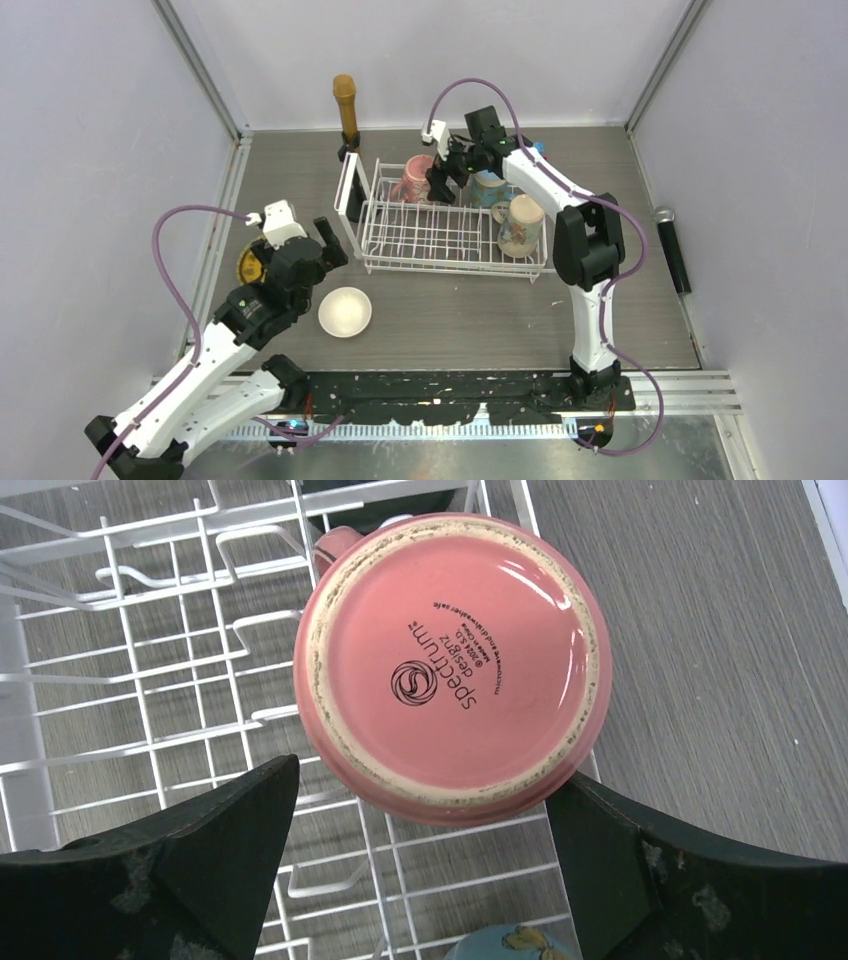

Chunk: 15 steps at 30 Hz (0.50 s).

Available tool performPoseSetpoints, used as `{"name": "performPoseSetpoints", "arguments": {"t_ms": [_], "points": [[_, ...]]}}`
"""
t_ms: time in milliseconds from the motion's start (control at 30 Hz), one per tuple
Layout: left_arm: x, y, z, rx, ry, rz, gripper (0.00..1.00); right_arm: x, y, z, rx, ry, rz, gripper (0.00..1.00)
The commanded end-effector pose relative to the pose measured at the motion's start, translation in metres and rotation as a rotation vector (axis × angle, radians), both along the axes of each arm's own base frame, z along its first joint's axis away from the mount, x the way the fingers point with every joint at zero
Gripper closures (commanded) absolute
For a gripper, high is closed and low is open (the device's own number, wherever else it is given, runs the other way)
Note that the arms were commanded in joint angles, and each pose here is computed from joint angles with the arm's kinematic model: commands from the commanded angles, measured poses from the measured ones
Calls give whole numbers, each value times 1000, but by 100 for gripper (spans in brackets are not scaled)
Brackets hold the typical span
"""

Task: Unload the mixed dishes from the dish rack
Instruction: Adjust the cup in the dish rack.

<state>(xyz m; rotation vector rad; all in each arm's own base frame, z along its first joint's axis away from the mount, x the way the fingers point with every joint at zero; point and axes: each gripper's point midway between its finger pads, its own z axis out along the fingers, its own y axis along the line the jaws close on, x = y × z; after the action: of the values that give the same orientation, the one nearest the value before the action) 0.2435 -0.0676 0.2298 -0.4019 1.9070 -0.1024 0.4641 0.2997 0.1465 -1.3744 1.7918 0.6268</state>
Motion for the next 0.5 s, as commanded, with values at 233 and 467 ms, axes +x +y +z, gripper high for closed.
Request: {"name": "performPoseSetpoints", "arguments": {"t_ms": [233,467], "points": [[10,1,16,12,-42,26,0,14,35,27,170,-33,107,0],[10,1,15,18,-39,29,0,34,41,33,233,-37,-9,0]]}}
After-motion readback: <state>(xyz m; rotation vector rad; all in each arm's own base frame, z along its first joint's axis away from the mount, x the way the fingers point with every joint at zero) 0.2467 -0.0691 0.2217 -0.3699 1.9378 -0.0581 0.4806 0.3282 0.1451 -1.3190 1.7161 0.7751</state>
